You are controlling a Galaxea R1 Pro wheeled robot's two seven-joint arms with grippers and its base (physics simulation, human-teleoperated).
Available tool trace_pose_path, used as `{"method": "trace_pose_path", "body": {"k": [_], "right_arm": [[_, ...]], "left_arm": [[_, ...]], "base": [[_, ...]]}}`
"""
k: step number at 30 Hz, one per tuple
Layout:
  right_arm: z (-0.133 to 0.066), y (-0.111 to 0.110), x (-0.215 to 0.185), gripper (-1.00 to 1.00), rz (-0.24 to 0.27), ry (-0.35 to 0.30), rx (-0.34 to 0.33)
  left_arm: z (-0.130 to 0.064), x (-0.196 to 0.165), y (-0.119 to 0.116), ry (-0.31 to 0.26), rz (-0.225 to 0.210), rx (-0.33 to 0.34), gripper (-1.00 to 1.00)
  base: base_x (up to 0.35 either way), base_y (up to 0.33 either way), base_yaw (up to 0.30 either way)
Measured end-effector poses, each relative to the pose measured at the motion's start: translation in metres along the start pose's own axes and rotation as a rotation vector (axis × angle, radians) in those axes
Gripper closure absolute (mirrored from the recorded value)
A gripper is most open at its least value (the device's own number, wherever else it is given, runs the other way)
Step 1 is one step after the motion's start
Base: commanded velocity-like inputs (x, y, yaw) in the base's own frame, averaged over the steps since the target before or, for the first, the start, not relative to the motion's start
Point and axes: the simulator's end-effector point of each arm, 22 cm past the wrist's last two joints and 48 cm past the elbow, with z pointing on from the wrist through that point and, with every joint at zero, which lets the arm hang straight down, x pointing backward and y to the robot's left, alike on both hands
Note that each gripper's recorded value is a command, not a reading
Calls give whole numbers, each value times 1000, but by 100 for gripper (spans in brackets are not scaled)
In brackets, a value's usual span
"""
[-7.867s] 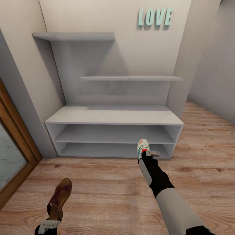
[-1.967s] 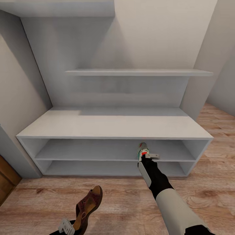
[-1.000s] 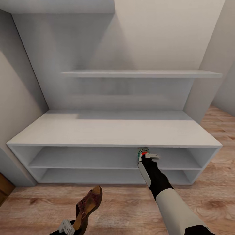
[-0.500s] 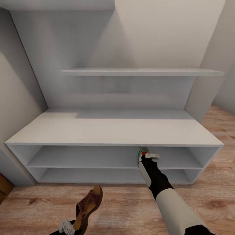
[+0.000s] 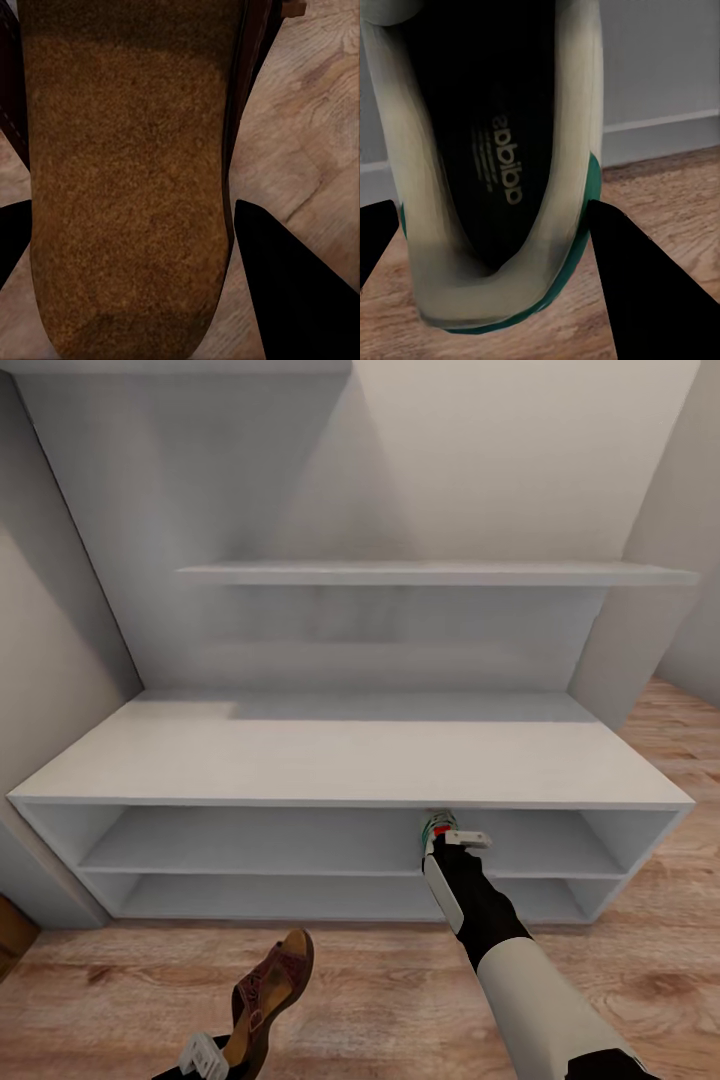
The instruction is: Pick up the two gym shoes and the two sandals from the corridor floor and place them onto the hallstand (shoe rack) in the corridor, making sure they are on the rack and not on the floor. Arrange them so the two gym shoes are next to each other and the two sandals are next to each other.
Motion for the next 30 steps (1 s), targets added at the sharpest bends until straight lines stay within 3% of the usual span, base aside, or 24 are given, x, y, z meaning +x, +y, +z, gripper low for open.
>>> {"method": "trace_pose_path", "body": {"k": [30], "right_arm": [[8,1,6,100,-2,11,3]], "left_arm": [[2,9,2,14,-16,-6,100]], "base": [[24,0,0]]}}
